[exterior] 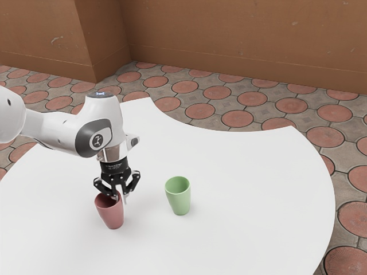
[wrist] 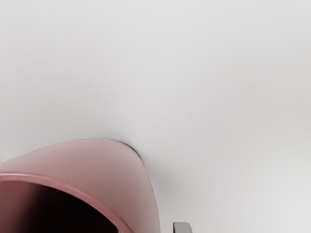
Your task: Place the left cup onto the right cup
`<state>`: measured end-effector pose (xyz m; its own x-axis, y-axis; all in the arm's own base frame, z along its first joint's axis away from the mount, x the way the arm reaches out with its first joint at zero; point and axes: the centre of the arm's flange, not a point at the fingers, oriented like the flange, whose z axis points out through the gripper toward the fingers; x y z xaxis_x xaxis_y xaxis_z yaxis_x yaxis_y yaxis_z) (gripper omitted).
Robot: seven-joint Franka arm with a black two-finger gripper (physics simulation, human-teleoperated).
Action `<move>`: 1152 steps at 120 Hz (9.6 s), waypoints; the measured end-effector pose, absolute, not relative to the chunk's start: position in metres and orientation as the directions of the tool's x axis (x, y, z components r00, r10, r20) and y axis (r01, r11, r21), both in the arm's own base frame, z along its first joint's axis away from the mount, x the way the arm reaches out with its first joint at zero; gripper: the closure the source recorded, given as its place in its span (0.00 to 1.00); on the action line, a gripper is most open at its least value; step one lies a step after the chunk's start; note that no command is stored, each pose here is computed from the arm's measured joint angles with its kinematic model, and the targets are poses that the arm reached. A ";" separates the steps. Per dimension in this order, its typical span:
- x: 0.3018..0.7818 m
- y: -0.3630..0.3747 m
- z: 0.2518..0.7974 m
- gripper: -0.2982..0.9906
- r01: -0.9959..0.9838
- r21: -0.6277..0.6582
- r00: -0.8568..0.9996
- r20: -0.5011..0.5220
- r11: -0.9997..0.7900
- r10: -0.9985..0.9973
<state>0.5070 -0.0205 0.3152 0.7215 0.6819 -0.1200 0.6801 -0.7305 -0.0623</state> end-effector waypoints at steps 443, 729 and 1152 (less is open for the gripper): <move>0.565 -0.151 0.468 0.84 0.458 0.013 0.888 -0.058 -0.889 0.457; 0.620 -0.178 0.434 0.84 0.419 -0.010 0.905 -0.081 -0.908 0.418; 0.612 -0.194 0.455 0.23 0.379 0.018 0.925 -0.039 -0.925 0.378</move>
<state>0.6122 -0.1943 0.4552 0.9251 0.3777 -0.0389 0.3786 -0.9254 0.0184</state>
